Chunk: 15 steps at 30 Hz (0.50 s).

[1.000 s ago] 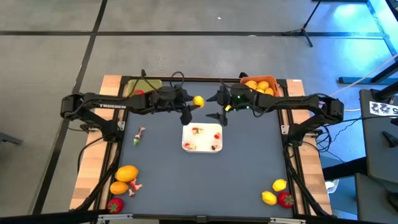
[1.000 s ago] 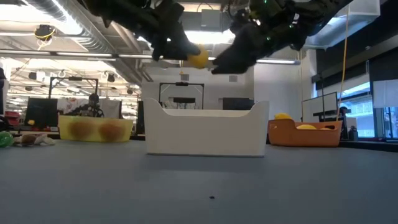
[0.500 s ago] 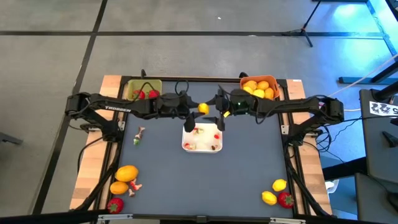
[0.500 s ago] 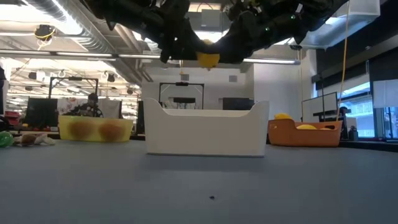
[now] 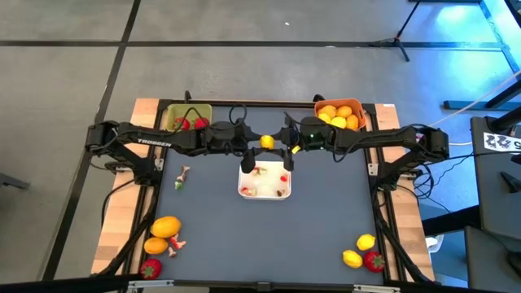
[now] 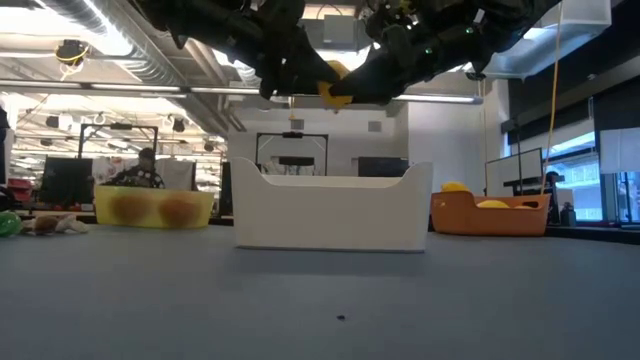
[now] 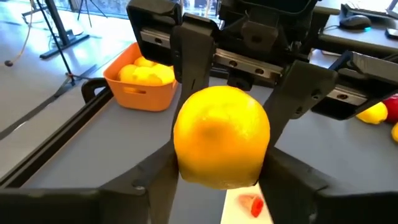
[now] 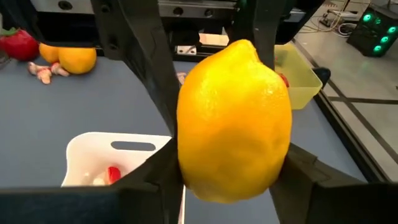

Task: Sort produce into baskets
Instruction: Put the yellow lemon into the orange bin

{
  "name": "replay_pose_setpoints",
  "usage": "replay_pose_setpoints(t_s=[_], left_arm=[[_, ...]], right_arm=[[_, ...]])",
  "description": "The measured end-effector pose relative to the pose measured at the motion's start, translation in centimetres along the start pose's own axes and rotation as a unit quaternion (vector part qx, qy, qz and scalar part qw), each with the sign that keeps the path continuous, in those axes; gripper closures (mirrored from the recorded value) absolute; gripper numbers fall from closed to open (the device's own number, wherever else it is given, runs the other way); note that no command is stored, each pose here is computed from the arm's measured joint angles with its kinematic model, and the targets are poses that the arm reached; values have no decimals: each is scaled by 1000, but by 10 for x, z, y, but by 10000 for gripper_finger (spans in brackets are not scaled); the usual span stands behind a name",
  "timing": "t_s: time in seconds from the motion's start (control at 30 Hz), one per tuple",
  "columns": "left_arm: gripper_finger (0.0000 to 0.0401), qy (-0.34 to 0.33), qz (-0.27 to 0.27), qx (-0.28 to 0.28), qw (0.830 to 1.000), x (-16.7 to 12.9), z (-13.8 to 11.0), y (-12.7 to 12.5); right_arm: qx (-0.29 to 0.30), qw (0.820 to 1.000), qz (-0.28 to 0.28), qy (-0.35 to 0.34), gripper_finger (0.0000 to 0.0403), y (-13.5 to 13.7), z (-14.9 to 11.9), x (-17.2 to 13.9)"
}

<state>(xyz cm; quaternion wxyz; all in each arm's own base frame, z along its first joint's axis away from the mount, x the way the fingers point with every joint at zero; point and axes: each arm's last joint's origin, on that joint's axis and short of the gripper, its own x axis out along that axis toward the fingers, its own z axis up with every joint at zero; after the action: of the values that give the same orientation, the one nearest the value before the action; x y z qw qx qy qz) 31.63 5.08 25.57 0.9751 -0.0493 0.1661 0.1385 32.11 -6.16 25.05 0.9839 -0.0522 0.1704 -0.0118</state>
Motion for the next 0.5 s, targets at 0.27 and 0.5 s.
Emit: replay_pose_setpoints(t_s=[0.27,0.5], left_arm=[[111,8,1,7,1000,-2,0,1],[100,14,7,10,1000,-13,4,3]], right_arm=[[3,999,-28,15,224,-1,1,-5],[19,996,-73,48,219,-2,5,-24]])
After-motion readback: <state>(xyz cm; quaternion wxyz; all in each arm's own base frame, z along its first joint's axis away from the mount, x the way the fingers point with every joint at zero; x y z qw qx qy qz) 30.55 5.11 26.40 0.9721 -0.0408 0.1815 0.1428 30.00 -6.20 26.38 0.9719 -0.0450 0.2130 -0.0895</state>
